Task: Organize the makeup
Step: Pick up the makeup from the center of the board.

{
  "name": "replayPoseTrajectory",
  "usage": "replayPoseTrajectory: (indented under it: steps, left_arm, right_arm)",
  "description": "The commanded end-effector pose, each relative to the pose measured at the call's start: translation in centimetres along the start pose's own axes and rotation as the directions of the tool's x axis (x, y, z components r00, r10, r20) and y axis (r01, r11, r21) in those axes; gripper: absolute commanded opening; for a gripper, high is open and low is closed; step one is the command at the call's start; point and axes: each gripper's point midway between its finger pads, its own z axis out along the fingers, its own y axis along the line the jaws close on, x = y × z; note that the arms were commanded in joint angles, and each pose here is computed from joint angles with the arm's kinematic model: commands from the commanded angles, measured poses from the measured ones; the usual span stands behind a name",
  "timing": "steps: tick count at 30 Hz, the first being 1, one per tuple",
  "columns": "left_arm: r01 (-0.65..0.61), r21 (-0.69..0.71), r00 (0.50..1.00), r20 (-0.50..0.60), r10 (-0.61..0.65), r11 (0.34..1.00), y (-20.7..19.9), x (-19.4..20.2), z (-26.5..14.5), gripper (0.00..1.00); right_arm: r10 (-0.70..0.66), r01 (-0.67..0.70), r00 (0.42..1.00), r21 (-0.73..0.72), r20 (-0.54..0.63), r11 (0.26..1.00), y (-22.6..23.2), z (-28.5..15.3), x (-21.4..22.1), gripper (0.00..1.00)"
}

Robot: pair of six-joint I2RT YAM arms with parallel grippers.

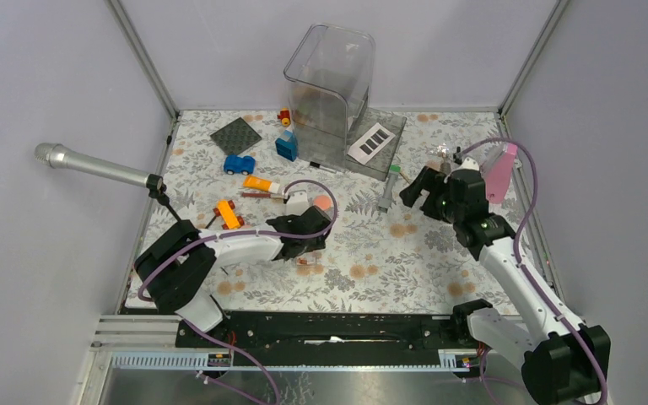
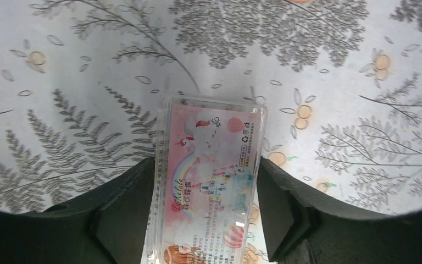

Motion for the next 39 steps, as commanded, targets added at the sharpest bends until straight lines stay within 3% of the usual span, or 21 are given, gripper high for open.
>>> replayPoseTrajectory:
  steps: [1,6,18,39]
  left_arm:
    - [0.009,0.152,1.0,-0.015,-0.007,0.988,-4.0,-0.9,-0.9,0.41]
    - [0.04,0.218,0.999,-0.013,-0.038,0.975,-6.2,-2.4,-1.7,0.4]
    - [0.179,0.275,0.983,-0.076,-0.164,0.945,-8.6,-4.7,-1.0,0.4]
    - [0.252,0.357,0.968,-0.093,-0.234,0.9,-11.1,-6.8,-3.2,0.39]
  right_arm:
    - [0.078,-0.091,0.994,-0.168,-0.08,0.982,2.0,-0.5,3.3,0.99]
    - [0.15,-0.182,0.978,-0.239,-0.147,0.954,2.2,-0.2,6.6,0.96]
    - [0.149,-0.219,0.969,-0.396,-0.199,0.892,6.4,0.8,12.4,0.86]
    - [0.109,-0.205,0.969,-0.472,-0.224,0.857,10.7,2.9,15.8,0.79]
